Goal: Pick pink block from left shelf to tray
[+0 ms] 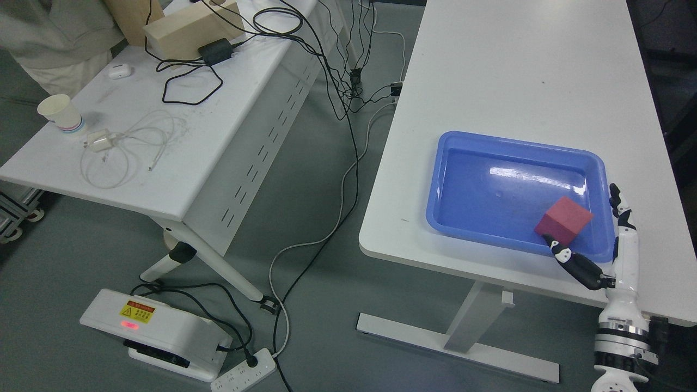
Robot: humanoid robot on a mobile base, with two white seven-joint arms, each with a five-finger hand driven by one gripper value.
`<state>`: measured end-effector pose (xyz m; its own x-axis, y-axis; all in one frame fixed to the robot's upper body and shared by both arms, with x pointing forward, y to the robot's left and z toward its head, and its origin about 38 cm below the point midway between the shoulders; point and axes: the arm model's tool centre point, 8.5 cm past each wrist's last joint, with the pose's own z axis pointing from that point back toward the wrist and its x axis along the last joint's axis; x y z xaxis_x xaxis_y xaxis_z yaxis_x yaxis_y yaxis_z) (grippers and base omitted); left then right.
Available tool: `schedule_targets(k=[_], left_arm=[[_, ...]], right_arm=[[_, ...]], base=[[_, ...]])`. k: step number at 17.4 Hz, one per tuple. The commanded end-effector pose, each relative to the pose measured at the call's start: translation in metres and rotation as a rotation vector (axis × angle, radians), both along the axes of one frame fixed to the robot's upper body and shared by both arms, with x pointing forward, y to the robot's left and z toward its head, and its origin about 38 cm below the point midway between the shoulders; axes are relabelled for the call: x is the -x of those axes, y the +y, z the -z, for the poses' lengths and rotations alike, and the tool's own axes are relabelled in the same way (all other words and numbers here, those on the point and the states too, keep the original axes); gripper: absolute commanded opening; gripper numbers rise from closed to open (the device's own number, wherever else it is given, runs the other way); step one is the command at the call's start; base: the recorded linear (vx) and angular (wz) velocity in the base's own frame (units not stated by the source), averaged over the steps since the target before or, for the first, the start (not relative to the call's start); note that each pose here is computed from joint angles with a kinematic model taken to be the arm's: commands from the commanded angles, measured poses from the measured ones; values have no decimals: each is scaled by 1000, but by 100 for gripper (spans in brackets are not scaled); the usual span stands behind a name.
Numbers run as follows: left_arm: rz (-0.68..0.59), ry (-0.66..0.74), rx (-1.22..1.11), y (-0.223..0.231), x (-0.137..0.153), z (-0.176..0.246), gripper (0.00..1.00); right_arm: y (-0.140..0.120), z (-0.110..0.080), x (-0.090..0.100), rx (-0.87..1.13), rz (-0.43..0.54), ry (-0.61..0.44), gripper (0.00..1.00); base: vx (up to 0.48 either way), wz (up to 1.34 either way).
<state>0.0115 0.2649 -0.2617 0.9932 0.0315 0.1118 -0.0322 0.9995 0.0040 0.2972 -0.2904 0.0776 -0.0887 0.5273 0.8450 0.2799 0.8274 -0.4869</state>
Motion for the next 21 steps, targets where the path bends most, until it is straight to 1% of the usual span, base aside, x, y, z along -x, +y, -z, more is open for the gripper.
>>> schedule_targets(k=[1,4,13,21], left_arm=[[6,-49,-18,11,-27,-2,100],[4,-50,-18,11,-27,-2,100],[4,-50,-18,11,-27,-2,100],[4,-50,-18,11,-27,-2,100]], right_arm=[[-20,5,-1,-132,66,48,100],[-22,5,-1,-179,66,43,100],[-20,5,-1,-181,62,39,100],[-20,5,-1,-181,60,40,100]], base=[[-161,115],[-165,55],[-136,-359],[-170,10]])
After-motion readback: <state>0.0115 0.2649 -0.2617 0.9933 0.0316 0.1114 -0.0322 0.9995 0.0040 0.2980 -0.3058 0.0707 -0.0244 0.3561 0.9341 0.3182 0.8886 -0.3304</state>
